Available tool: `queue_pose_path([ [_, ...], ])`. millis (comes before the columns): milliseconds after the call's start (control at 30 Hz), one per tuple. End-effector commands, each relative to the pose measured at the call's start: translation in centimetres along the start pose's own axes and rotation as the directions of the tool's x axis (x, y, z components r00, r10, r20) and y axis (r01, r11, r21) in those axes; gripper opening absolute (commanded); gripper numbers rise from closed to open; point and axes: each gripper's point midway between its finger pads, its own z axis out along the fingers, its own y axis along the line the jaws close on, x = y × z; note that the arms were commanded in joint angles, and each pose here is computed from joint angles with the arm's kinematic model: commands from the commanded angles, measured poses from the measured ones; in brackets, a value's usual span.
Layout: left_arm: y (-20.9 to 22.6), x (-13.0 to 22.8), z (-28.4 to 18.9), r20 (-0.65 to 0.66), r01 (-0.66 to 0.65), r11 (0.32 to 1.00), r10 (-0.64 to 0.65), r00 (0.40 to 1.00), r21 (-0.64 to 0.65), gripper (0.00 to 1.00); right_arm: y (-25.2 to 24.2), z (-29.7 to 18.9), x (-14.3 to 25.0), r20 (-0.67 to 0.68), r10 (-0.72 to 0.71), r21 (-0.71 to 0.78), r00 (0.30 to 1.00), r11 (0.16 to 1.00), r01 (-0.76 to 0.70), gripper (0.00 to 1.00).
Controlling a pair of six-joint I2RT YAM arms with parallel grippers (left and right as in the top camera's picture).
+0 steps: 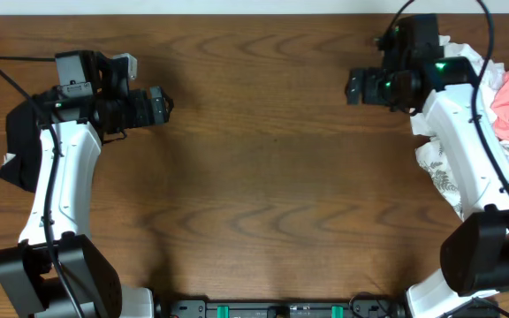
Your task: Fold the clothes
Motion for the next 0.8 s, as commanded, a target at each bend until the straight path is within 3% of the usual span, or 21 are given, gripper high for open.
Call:
queue_pose_path([
  [0,0.5,-0.4,-0.5,0.021,-0.060,0.997,0.061,0.998,-0.042,0.98,-1.3,-0.7,-1.0,0.037,-0.021,0.020,0.999,1.000,0.021,0.99],
  [167,2.6,-0.8,-0.7,0.025,-0.062,0.976,0.069,0.997,-0.208,0.98,-3.4,-1.0,-1.8,0.063,0.016,0.043,0.998,0.999,-0.018,0.99],
  [233,2.4,-0.2,-0.6,-0.002,-0.069,0.973,0.070,0.998,-0.219,0.98,-4.1,-1.0,-1.4,0.045,0.032,0.052,0.999,0.998,-0.034,0.99],
  [467,-0.2,1.7,-2.2,-0.049,-0.063,0.988,0.056,0.997,-0.141,0.98,-4.9,-2.9,0.8,-0.016,0.069,0.092,0.998,0.993,-0.067,0.99],
  [767,-4.0,1.7,-9.0,0.122,-0.147,0.986,0.156,0.980,-0.077,0.98,-3.3,-10.4,2.8,0.192,0.020,0.066,0.981,0.997,-0.033,0.99],
])
